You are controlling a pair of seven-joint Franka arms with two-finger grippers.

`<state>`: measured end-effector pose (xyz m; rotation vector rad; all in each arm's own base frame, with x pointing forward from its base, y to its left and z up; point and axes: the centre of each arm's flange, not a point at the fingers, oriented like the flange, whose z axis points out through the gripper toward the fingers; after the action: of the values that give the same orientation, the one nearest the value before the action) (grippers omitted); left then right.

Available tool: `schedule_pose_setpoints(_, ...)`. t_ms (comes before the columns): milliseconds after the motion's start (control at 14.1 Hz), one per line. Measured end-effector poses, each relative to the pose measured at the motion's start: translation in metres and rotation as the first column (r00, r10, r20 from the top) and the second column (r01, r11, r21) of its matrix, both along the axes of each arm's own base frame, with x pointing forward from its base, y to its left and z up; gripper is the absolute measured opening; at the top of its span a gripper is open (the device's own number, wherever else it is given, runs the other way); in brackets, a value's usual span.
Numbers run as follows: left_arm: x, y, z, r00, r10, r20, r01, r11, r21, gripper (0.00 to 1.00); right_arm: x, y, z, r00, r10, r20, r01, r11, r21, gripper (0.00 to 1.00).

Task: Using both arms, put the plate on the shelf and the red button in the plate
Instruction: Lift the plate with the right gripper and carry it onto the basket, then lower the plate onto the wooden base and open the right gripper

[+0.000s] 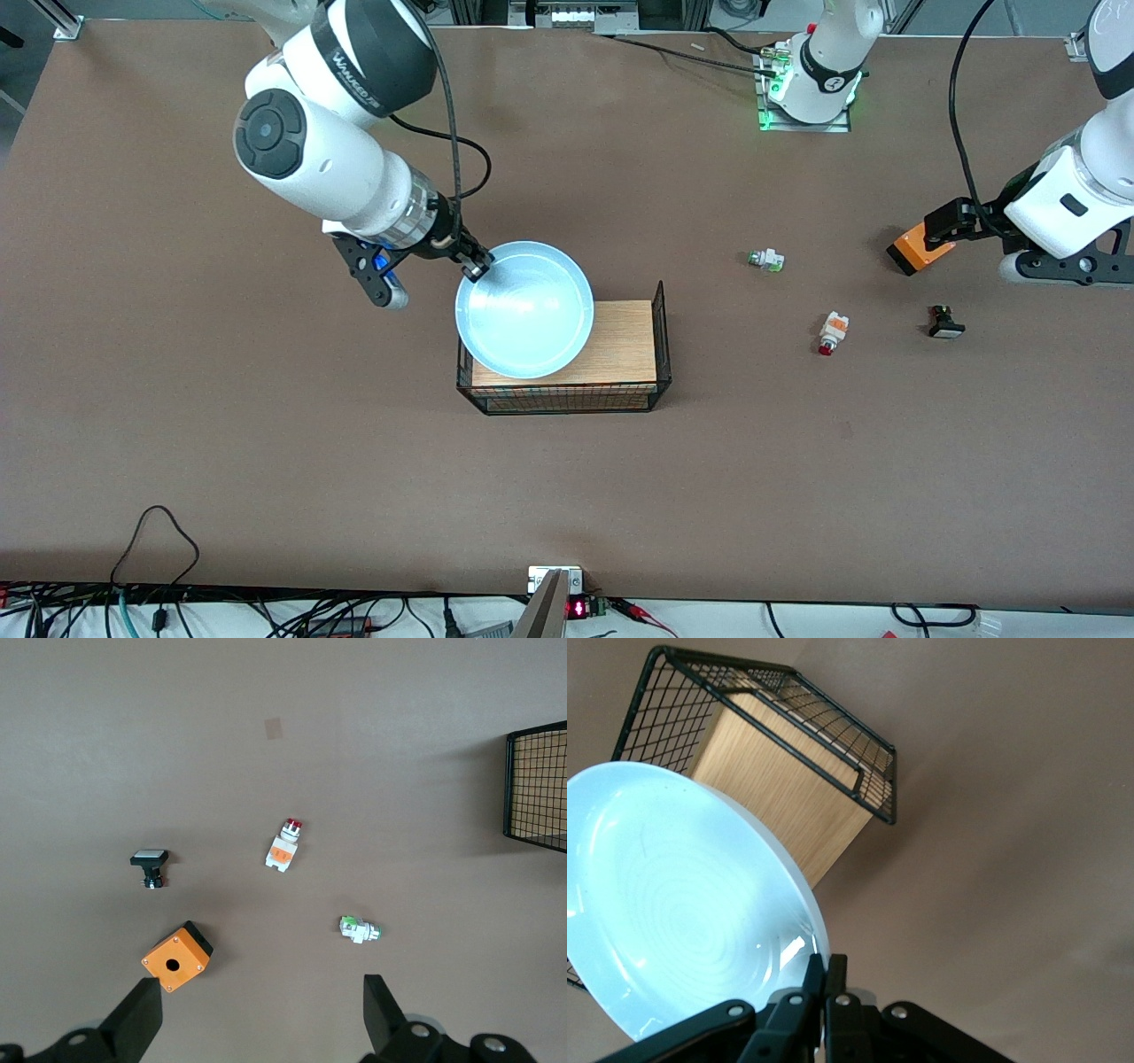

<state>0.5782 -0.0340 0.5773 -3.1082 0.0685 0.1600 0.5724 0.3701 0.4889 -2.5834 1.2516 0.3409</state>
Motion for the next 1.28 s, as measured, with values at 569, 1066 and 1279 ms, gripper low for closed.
schedule_pose_setpoints(569,0.0,0.0,0.0,1.0,0.0,0.0,0.0,1.0,0.0,1.0,-0.002,0.031,-0.047,1.0,0.022,-0.01,-0.022,1.0,-0.021,0.03)
schedule_pose_setpoints(1066,0.0,0.0,0.0,1.0,0.0,0.0,0.0,1.0,0.0,1.0,0.003,0.037,-0.092,1.0,0.02,-0.014,-0.02,0.999,-0.041,0.03)
schedule_pose_setpoints(1279,0.0,0.0,0.0,1.0,-0.001,0.0,0.001,1.0,0.0,1.0,0.005,0.036,-0.109,0.999,0.028,-0.021,-0.029,0.998,-0.053,0.03)
